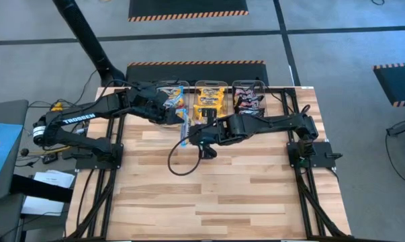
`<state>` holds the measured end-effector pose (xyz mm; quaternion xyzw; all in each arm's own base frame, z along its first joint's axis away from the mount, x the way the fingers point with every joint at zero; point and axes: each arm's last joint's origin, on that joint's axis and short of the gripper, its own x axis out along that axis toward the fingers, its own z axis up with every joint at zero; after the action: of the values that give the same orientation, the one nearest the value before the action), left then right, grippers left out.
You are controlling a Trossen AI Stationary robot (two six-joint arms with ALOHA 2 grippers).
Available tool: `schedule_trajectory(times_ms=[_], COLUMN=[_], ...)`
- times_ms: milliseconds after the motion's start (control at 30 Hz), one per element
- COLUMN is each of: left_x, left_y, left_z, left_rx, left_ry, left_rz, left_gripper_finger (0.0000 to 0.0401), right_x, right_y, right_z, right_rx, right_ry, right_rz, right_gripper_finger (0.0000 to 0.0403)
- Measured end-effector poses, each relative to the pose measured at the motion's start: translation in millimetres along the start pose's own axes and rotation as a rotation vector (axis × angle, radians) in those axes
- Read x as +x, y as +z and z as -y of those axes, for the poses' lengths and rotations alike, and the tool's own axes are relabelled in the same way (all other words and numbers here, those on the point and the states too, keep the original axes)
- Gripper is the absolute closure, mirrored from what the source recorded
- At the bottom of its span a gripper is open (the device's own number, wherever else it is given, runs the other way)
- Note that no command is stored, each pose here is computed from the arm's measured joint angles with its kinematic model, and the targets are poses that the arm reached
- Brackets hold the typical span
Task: Sort Maruchan noodles
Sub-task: Put the blue noodle pack into the left transparent bin
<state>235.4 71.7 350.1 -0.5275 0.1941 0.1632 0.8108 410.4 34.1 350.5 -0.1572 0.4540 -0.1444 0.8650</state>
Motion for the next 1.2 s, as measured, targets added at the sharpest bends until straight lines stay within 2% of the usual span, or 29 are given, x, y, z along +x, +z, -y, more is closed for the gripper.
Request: schedule_trajectory(times_ms=[567, 1033, 1200], left_x=[0, 0, 0], left_y=[0, -4, -3], left_z=[0, 0, 0], left_rx=[-0.001, -0.010, 0.031], left_ry=[0.002, -0.044, -0.049], left_rz=[-0.008, -0.101, -0.101], left_gripper_finger=[0.0214, 0.0214, 0.0214], right_x=[-11, -5, -4], right_y=[7, 13, 16], right_z=[-20, -8, -5], right_rx=[-0.013, 0.078, 0.107], right_ry=[0.028, 0.008, 0.008], right_rz=[0.081, 0.131, 0.155], right_gripper_finger=[0.0401, 0.0402, 0.0402])
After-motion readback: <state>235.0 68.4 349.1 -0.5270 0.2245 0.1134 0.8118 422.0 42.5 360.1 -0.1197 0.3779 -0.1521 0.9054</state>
